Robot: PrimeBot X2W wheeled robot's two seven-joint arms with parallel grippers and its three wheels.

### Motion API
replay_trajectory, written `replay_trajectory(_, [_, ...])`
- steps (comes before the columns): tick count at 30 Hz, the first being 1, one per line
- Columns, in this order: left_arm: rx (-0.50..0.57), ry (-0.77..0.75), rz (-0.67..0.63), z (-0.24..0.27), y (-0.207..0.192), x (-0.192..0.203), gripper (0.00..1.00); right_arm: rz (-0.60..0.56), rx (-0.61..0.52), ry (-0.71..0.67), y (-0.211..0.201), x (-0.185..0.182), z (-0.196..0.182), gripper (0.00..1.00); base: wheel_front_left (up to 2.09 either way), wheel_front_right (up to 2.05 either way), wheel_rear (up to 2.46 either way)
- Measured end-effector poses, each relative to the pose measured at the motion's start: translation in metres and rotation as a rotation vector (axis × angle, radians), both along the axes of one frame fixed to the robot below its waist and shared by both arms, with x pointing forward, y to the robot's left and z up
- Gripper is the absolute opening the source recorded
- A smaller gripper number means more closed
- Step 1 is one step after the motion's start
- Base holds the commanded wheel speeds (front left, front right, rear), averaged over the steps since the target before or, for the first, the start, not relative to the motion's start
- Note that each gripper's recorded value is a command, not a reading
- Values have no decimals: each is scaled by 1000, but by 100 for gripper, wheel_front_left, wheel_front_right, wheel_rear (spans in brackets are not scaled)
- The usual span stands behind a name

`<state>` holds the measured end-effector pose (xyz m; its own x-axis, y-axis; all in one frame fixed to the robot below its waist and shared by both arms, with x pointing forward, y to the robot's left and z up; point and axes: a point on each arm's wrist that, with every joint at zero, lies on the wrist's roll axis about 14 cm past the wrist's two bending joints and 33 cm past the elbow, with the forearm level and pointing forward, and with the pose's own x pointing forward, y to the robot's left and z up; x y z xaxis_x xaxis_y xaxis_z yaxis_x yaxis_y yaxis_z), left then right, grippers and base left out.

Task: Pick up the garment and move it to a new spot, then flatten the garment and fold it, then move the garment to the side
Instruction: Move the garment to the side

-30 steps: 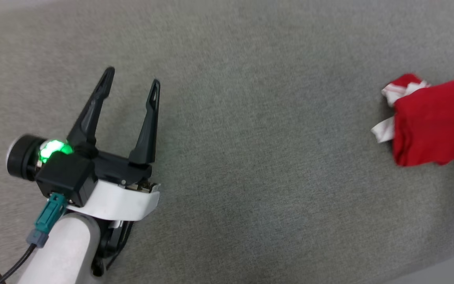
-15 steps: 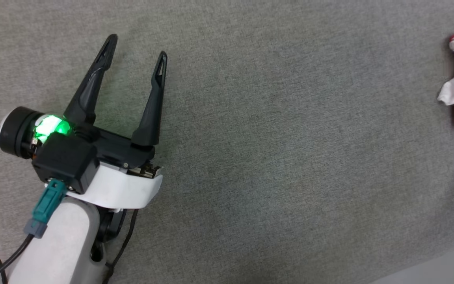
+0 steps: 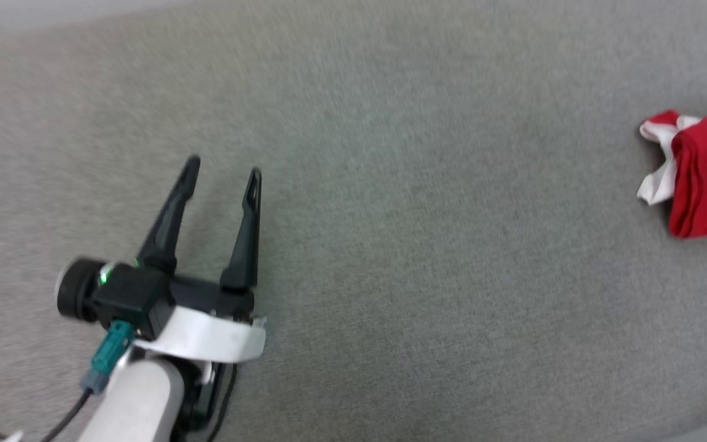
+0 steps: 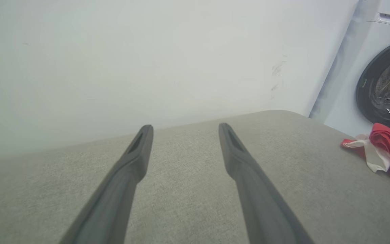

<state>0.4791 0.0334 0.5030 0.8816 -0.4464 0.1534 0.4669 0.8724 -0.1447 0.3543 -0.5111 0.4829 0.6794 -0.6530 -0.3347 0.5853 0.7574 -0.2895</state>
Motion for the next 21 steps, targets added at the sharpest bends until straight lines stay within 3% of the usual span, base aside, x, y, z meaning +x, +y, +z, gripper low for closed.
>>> replay_trajectory(7, [21, 14, 101, 12, 31, -32, 100, 102, 77, -62, 43, -19, -16, 100, 0, 0, 0])
replay_trajectory(14, [49, 12, 220, 23, 70, -67, 100, 297, 207, -149, 134, -5, -34, 100, 0, 0, 0])
replay_trajectory(21, [82, 1, 363, 31, 119, -94, 100, 542, 274, -292, 234, 25, -7, 100, 0, 0, 0])
